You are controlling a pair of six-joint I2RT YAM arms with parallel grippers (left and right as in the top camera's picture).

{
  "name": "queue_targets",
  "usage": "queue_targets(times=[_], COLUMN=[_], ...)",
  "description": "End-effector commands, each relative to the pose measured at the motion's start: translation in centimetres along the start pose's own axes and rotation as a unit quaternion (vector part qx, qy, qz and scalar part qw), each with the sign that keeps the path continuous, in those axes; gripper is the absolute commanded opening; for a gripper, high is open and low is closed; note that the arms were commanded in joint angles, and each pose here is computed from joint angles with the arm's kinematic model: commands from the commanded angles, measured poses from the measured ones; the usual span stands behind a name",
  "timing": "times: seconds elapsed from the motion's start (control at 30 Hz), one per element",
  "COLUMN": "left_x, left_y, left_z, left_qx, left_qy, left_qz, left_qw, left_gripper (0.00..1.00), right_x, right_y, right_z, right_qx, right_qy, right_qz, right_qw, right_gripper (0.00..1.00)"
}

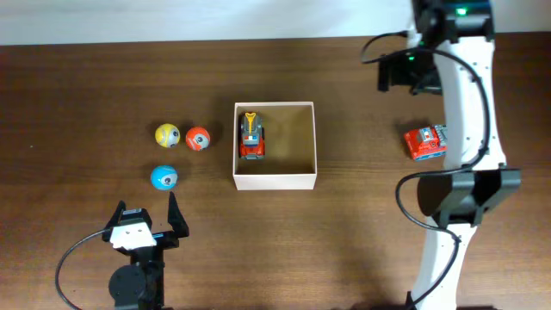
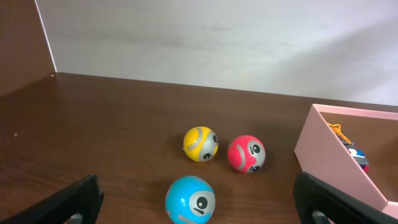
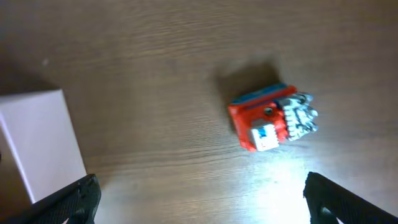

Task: Pack container
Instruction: 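Raise the right gripper and move it right toward the red-grey truck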

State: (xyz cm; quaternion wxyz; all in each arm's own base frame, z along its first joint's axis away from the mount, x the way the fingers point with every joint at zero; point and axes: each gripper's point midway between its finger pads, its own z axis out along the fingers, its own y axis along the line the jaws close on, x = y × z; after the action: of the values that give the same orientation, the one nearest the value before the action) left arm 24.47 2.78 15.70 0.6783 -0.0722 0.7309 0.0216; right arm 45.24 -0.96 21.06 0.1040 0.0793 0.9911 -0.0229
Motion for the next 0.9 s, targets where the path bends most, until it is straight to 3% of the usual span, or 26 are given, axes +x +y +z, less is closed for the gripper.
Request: queue_targets(times=[0.0,0.13,0.37,0.67,0.87], left_x=[0.0,0.0,0.0,0.0,0.0], left_y=[-0.2,-0.2,-0.2,-0.2,-0.2], left_z=[0.0,0.0,0.0,0.0,0.0], left_qx=[0.006,0.006,0.006,0.006,0.006], left_qy=[-0.001,-0.001,-0.001,-0.001,-0.001], left_qz=[0.006,0.006,0.006,0.006,0.006], left_qw=[1.000,1.000,1.000,1.000,1.000], left_gripper=[0.99,0.99,0.99,0.99,0.99], right_x=[0.1,0.3,0.9,0.3,1.2], right_y=[-1.8,-4.0,-7.0,-7.4,-7.6], right_z=[-1.4,-0.8,1.0,2.4,2.8], right_qx=[-0.005,0.002,0.019,0.011,0.027], right_qy=[-0.011,0.000,0.023,0.022,0.035], right_qz=[0.053,0.132,0.297,0.311,0.466], right_qw=[0.999,0.991,0.954,0.950,0.884], right_gripper=[0.99,0.99,0.99,0.99,0.99])
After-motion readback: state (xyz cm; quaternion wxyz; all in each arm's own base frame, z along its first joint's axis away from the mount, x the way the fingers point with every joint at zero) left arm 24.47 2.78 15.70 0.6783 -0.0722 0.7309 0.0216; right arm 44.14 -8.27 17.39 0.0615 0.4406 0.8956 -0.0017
